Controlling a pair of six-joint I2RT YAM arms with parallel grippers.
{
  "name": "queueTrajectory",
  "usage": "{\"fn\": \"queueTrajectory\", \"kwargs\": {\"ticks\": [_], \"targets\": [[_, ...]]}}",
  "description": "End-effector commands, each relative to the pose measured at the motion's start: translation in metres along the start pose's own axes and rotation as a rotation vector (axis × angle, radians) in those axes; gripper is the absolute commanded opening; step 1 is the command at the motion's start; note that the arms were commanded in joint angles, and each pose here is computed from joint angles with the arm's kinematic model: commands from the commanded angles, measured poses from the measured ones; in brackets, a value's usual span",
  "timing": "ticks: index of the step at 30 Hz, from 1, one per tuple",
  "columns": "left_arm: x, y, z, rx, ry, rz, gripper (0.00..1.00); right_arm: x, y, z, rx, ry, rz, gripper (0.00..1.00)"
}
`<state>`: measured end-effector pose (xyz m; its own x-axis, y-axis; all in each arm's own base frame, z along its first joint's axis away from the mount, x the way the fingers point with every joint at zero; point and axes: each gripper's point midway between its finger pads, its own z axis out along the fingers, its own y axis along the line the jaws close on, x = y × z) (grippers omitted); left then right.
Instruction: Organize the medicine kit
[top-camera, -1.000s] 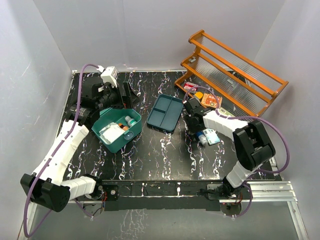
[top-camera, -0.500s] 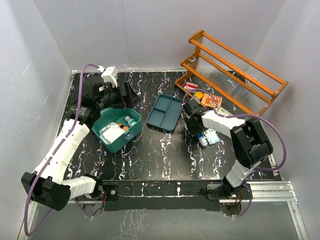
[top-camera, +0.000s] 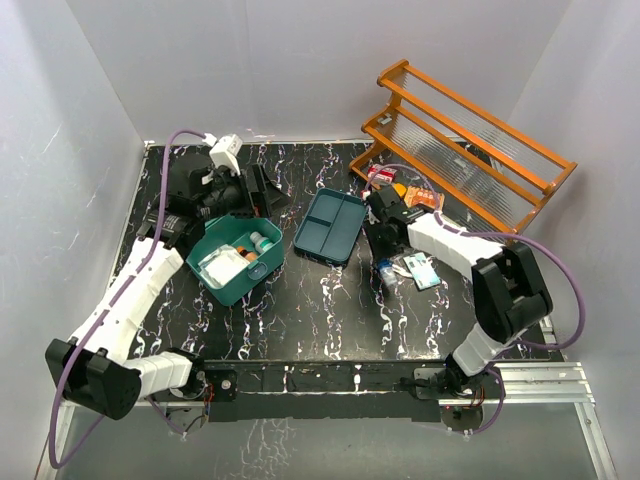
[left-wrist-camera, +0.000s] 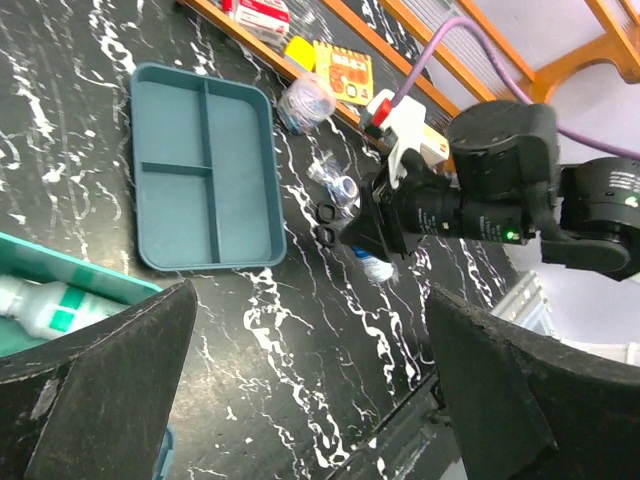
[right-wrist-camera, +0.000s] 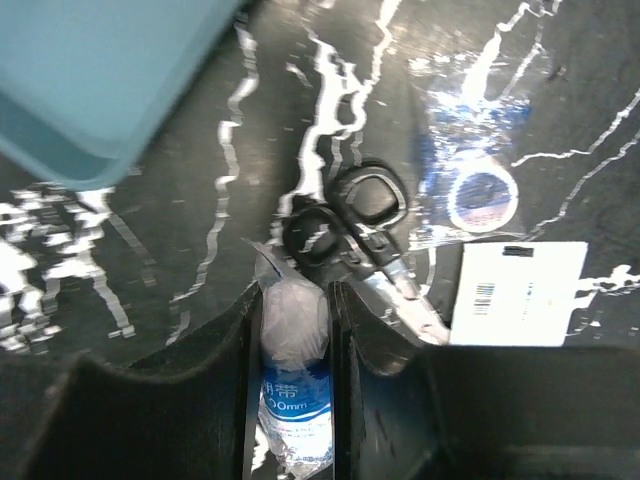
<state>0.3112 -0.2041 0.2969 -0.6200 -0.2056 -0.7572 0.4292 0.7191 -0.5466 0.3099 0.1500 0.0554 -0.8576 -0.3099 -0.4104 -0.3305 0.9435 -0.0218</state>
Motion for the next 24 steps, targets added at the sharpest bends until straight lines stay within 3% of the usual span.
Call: {"fn": "queueTrajectory", "kwargs": {"ticks": [1, 14, 24], "targets": [[0.013, -0.017, 0.010, 0.108, 0.045, -0.030, 0.95, -0.070, 0.039, -0.057, -0.224, -0.263, 0.159, 0.16], [0.057, -0.056, 0.022, 0.391, 0.205, -0.094, 0.87, -0.173, 0.103, -0.184, -0.754, -0.715, 0.365, 0.17], [0.059, -0.058, 0.027, 0.392, 0.185, -0.144, 0.79, -0.188, 0.122, -0.216, -0.928, -0.731, 0.394, 0.18]]}}
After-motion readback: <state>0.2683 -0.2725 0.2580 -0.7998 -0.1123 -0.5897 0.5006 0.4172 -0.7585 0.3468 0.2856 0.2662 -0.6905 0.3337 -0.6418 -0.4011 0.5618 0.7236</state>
